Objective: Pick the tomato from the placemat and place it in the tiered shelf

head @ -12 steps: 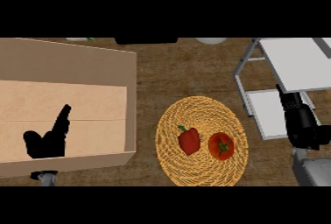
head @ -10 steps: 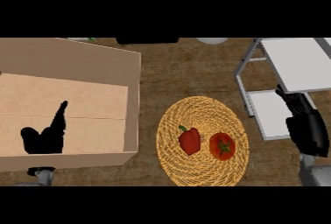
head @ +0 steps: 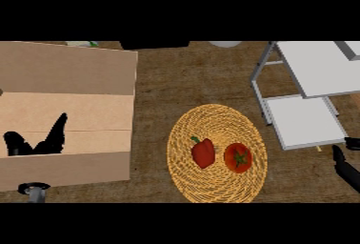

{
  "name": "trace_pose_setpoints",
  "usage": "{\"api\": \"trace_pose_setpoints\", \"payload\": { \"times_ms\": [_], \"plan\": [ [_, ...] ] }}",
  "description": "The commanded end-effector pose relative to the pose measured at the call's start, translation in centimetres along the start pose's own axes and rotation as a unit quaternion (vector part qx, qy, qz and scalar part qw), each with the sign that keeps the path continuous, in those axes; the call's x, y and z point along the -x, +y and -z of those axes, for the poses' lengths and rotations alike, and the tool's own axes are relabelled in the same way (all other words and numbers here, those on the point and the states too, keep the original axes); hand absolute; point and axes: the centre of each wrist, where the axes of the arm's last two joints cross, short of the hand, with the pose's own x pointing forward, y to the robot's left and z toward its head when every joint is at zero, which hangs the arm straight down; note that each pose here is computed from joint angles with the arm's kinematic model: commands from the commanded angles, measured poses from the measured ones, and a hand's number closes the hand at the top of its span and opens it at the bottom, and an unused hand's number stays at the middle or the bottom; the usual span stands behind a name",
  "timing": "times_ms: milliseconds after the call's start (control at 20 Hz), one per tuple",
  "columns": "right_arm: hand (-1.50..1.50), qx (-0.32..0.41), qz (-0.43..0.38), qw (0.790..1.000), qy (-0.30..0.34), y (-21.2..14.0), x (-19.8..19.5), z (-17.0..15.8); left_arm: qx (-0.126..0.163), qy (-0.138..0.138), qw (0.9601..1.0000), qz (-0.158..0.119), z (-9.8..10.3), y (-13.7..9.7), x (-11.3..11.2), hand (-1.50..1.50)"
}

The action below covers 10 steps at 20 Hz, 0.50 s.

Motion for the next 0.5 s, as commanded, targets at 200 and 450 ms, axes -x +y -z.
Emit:
{"api": "trace_pose_setpoints", "payload": {
  "times_ms": [200,450],
  "plan": [
    [-1.5,-0.083,0.009,0.995,-0.046,-3.4,-0.2,-6.5,0.007,0.08,0.9967,0.013,0.7,-1.6,0.5,0.0],
    [-1.5,-0.162,-0.009,0.986,-0.039,-3.7,-5.0,-7.7,0.019,0.07,0.9971,0.021,-0.2,-1.5,1.1,0.0]
  ]
}}
